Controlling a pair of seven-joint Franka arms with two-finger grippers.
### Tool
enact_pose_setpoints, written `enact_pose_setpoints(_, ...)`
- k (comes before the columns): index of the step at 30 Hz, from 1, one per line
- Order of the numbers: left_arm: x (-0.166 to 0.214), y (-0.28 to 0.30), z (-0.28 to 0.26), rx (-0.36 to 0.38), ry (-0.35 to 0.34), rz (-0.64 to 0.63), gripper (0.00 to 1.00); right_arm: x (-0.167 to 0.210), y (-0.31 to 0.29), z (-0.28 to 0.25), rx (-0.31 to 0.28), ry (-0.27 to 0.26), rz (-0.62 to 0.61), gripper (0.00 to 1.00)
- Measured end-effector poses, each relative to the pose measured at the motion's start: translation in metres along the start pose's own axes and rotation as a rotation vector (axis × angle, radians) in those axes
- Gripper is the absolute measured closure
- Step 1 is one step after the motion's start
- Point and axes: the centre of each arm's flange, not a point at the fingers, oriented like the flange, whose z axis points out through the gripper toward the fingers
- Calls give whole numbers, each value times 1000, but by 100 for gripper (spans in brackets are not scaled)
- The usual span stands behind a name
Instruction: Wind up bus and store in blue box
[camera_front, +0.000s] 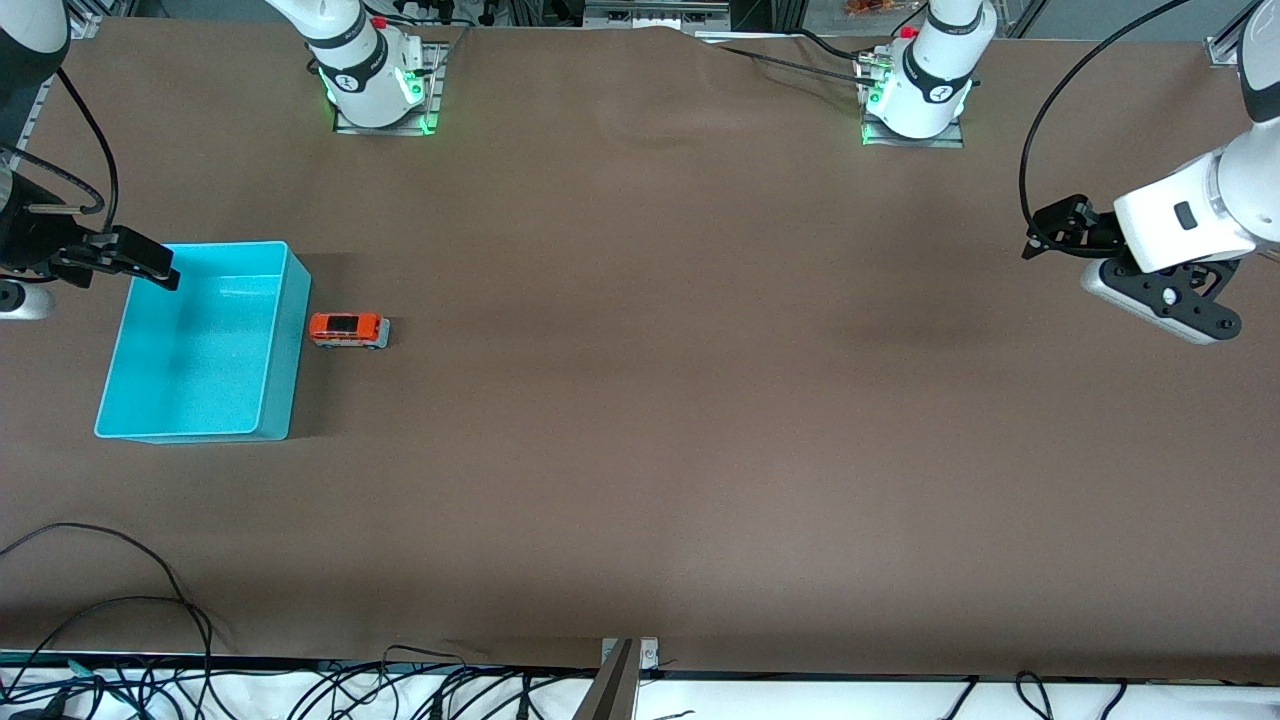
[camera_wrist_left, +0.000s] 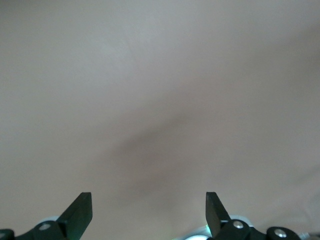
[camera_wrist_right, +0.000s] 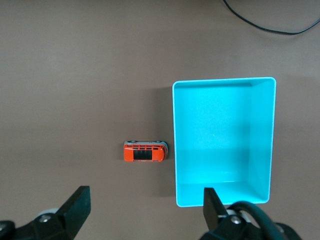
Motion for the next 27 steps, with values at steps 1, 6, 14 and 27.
enact_pose_setpoints(1,-3,1,0,8,11,-3,0,0,0,1,0,-2,0,0)
enact_pose_setpoints(6,-24,4,5,29,21,-43,0,1,0,5,0,-12,0,0)
enact_pose_setpoints(14,-43,-3,5,37,47,-124,0,3,0,12,-1,-27,0,0)
enact_pose_setpoints(27,-38,22,-2,72,65,-209,0,1,-14,59,-1,-89,-24,0)
